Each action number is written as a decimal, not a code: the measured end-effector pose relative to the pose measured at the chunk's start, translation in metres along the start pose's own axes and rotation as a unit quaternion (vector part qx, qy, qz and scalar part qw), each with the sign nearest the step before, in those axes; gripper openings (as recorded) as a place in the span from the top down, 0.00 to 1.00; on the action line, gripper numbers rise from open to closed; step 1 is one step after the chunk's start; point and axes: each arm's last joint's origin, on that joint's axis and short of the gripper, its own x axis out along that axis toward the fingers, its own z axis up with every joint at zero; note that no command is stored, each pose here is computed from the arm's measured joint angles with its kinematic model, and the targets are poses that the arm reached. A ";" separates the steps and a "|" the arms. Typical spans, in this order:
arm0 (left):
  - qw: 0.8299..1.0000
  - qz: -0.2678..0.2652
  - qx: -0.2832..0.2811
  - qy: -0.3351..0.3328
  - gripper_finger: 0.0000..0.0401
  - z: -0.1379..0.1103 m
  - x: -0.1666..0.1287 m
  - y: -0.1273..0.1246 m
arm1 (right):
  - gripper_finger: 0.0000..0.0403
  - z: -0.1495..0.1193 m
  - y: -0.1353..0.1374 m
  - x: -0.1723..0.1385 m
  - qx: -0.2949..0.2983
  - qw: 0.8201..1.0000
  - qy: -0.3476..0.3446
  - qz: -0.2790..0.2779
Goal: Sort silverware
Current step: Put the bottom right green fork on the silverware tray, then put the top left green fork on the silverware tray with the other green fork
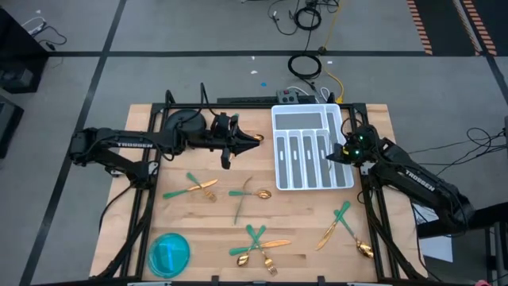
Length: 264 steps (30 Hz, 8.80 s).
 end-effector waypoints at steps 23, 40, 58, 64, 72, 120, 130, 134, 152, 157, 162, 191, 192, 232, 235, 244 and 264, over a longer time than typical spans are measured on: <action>1.000 0.008 0.008 0.015 0.88 -0.003 0.000 0.003 | 0.88 0.005 -0.005 0.011 -0.012 0.998 -0.006 -0.065; 1.000 0.011 0.003 0.024 0.88 -0.005 0.000 0.003 | 0.60 0.021 0.027 -0.003 -0.068 0.996 -0.055 -0.004; 0.994 -0.077 -0.003 -0.073 0.88 0.037 -0.027 -0.025 | 0.61 0.030 0.187 -0.174 -0.368 0.923 -0.108 -0.029; 0.993 0.030 0.009 0.116 0.88 0.037 -0.053 -0.048 | 0.61 0.019 0.192 -0.186 -0.392 0.918 -0.019 -0.054; 0.943 0.129 0.035 0.304 0.88 0.016 -0.087 -0.086 | 0.61 0.007 0.183 -0.178 -0.415 0.905 0.064 -0.064; 0.823 0.121 0.099 0.546 0.88 -0.129 -0.070 -0.010 | 0.30 -0.005 0.157 -0.117 -0.492 0.845 0.196 -0.076; 0.873 0.211 0.075 0.434 0.88 -0.103 -0.049 -0.011 | 0.31 -0.005 0.158 -0.117 -0.493 0.845 0.193 -0.074; 0.875 0.194 0.056 0.440 0.87 -0.104 -0.048 -0.010 | 0.31 -0.005 0.158 -0.116 -0.495 0.844 0.193 -0.073; 0.782 0.124 0.182 0.583 0.54 -0.122 -0.070 -0.023 | 0.31 -0.001 0.162 -0.105 -0.505 0.834 0.211 -0.077; 0.758 0.080 0.223 0.607 0.54 -0.128 -0.075 -0.031 | 0.31 -0.001 0.163 -0.103 -0.490 0.842 0.212 -0.082; 0.759 0.063 0.223 0.609 0.54 -0.144 -0.080 -0.028 | 0.31 0.000 0.164 -0.100 -0.483 0.844 0.215 -0.086; 0.769 0.050 0.236 0.592 0.54 -0.203 -0.107 -0.022 | 0.31 0.004 0.169 -0.088 -0.468 0.852 0.216 -0.092; 0.773 0.049 0.239 0.585 0.55 -0.205 -0.107 -0.021 | 0.31 0.005 0.170 -0.088 -0.469 0.853 0.212 -0.089; 0.960 0.252 0.021 0.119 0.97 -0.017 0.006 -0.012 | 0.31 -0.015 0.157 -0.160 -0.474 0.877 0.049 0.070; 0.964 0.261 -0.008 0.044 0.97 -0.002 0.011 0.006 | 0.31 -0.020 0.152 -0.180 -0.470 0.876 -0.007 0.113; 0.959 0.266 -0.096 -0.027 0.97 0.010 0.053 0.043 | 0.31 -0.031 0.130 -0.208 -0.453 0.879 -0.075 0.132; 0.916 0.010 0.364 0.168 0.97 -0.012 0.200 0.090 | 0.31 -0.034 0.129 -0.208 -0.493 0.855 -0.049 0.151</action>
